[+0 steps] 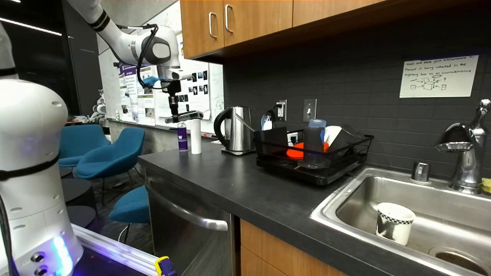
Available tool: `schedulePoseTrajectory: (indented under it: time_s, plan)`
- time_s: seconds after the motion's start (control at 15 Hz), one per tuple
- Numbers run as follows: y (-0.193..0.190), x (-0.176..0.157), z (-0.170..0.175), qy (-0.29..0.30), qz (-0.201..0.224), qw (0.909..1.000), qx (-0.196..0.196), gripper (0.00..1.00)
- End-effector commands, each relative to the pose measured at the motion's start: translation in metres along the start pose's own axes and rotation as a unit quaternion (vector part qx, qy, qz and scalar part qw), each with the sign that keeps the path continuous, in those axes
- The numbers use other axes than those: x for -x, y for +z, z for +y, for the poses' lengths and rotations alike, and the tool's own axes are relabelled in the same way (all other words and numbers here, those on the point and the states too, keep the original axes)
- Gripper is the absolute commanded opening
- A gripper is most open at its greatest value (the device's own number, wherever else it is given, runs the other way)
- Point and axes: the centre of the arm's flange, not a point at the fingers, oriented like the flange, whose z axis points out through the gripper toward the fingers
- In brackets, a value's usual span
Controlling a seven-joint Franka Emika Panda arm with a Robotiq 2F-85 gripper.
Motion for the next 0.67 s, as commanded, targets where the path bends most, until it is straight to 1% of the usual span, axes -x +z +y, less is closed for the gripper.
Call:
schedulePoseTrajectory:
  time_s: [0.0, 0.27, 0.6]
  plan:
    - [-0.008, -0.035, 0.006, 0.016, 0.012, 0.9998, 0.001, 0.05]
    - [-0.007, -0.053, 0.022, 0.029, 0.009, 0.9995, -0.003, 0.05]
    - [-0.006, -0.064, 0.034, 0.038, 0.011, 0.9992, -0.005, 0.05]
